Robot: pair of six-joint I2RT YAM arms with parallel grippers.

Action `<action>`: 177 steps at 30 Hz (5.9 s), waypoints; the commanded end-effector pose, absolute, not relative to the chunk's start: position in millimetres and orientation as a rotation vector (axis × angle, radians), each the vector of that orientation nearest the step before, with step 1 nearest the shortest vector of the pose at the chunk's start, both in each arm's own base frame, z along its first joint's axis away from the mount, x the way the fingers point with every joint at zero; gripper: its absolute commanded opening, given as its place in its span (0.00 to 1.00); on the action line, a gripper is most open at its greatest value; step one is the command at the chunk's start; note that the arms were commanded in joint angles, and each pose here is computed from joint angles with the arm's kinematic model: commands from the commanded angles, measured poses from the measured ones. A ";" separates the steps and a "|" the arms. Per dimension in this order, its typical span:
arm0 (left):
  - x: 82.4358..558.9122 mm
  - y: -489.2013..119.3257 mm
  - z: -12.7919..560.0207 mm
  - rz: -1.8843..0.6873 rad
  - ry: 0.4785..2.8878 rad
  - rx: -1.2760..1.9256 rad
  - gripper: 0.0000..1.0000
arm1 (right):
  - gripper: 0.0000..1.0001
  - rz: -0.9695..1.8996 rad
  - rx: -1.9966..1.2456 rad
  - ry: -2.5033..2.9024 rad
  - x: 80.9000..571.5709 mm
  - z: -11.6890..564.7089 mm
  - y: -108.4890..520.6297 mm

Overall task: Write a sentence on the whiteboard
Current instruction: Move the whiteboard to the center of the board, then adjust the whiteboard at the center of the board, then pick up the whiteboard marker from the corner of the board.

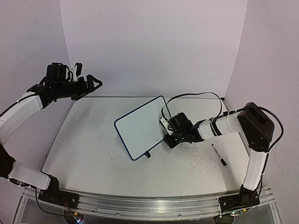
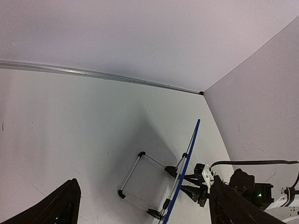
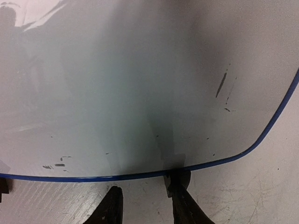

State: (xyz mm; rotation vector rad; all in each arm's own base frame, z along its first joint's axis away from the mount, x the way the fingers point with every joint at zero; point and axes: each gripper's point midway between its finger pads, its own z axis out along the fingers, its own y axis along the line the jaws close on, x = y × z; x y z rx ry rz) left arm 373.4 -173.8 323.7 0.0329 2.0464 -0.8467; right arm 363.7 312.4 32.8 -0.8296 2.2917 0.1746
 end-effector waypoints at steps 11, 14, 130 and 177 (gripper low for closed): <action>371.5 -180.4 337.5 -0.862 1.995 0.084 0.95 | 0.10 0.168 -0.664 2.269 379.3 36.0 310.8; 371.4 -181.3 337.7 -0.859 1.994 0.095 0.95 | 0.05 0.167 -0.658 2.263 377.6 34.7 308.8; 260.2 -232.5 98.7 -0.248 2.583 0.035 0.91 | 0.98 -0.144 0.236 2.178 346.9 196.0 84.9; 282.0 -224.9 257.0 -0.430 2.083 0.110 0.99 | 0.64 -0.117 0.270 2.920 294.6 2.6 55.7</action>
